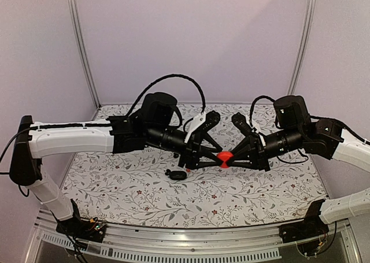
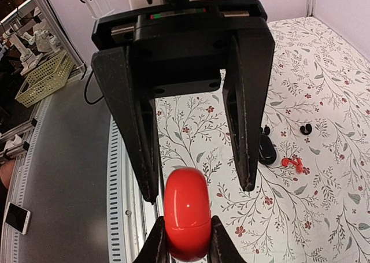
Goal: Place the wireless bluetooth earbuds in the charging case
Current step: Pass from the left arm to the right, then open the charging case.
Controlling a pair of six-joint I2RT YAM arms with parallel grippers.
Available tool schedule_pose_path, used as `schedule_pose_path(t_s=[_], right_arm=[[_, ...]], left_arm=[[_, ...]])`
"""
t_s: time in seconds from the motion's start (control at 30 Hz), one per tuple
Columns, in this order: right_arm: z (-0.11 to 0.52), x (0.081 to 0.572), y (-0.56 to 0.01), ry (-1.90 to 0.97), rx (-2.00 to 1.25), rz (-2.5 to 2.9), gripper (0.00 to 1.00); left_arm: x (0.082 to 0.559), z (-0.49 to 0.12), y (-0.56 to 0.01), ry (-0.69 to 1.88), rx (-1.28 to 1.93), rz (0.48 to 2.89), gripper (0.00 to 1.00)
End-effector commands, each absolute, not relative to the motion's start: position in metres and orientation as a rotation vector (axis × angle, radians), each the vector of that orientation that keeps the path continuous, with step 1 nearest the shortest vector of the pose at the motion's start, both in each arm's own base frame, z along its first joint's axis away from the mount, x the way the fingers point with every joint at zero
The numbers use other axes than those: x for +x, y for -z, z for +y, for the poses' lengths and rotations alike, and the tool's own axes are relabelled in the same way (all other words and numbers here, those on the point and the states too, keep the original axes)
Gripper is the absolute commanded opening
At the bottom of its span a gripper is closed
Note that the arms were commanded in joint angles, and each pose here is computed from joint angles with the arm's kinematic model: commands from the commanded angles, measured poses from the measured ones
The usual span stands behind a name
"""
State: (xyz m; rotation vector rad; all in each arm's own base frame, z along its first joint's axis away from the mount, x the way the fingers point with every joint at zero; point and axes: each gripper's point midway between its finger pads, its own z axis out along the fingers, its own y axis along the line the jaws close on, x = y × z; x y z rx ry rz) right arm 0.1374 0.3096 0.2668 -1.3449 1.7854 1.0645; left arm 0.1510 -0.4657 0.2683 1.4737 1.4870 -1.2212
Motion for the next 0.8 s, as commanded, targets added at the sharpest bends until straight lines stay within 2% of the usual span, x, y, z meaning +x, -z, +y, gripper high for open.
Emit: schedule_pose_path(t_s=[0.0, 0.2, 0.77], right_arm=[[0.309, 0.136, -0.27, -1.073, -1.323, 1.775, 0.03], [0.302, 0.135, -0.271, -1.054, -1.295, 1.775, 0.03], [0.299, 0.135, -0.269, -1.034, -1.297, 1.778, 0.01]], left_arm=[[0.157, -0.465, -0.271, 1.208, 1.457, 1.473, 0.52], [0.161, -0.471, -0.279, 1.205, 1.43, 1.437, 0.61], [0.166, -0.481, -0.269, 1.219, 1.446, 1.461, 0.59]])
